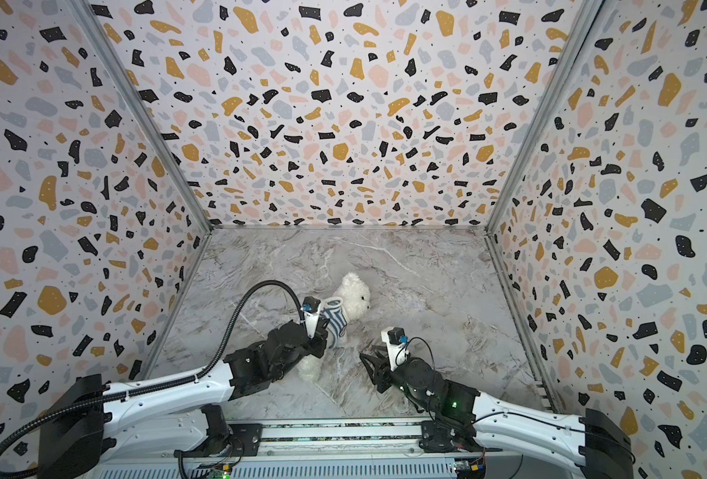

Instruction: Dress the teddy bear

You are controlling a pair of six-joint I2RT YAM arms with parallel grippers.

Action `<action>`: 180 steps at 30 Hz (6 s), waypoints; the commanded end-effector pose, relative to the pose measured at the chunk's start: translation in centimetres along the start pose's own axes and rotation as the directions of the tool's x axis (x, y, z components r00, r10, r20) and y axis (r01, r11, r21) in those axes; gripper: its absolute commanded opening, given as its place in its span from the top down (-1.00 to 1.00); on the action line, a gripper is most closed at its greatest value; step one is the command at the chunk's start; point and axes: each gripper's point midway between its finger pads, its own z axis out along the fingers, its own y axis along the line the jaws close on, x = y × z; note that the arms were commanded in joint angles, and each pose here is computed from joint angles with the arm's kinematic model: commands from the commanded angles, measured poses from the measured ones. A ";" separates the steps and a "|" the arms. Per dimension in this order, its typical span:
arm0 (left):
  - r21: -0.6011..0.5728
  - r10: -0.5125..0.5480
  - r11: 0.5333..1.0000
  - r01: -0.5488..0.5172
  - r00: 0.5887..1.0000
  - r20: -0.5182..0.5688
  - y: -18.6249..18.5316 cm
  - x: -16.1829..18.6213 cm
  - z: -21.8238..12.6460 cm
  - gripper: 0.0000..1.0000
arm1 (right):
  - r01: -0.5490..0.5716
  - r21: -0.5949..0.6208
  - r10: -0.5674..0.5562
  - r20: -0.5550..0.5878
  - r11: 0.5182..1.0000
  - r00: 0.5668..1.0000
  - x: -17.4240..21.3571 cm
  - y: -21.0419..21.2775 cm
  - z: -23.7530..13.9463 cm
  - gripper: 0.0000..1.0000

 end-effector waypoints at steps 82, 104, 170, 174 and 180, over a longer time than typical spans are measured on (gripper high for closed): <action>0.232 -0.432 0.838 0.493 0.861 -0.270 -9.1 7.4 0.7 0.90 | -0.136 0.049 0.143 -0.244 0.990 0.959 8.2 -4.7 0.2 0.20; 0.245 -0.510 0.790 0.561 0.825 -0.243 -6.8 7.8 1.3 1.00 | -0.068 -0.058 0.051 -0.253 0.996 0.966 7.4 -2.0 -1.2 0.35; 0.321 -0.525 0.729 0.605 0.795 -0.304 -8.8 8.6 1.9 1.00 | -0.224 -0.023 0.216 -0.180 0.974 0.960 5.5 -2.1 3.6 0.56; 0.327 -0.526 0.726 0.605 0.795 -0.302 -8.8 8.5 1.8 1.00 | -0.228 -0.009 0.221 -0.208 0.974 0.953 6.3 -2.3 4.0 0.52; 0.327 -0.527 0.726 0.605 0.795 -0.301 -8.7 8.6 1.7 1.00 | -0.248 0.029 0.248 -0.237 0.968 0.939 7.1 -3.0 4.5 0.43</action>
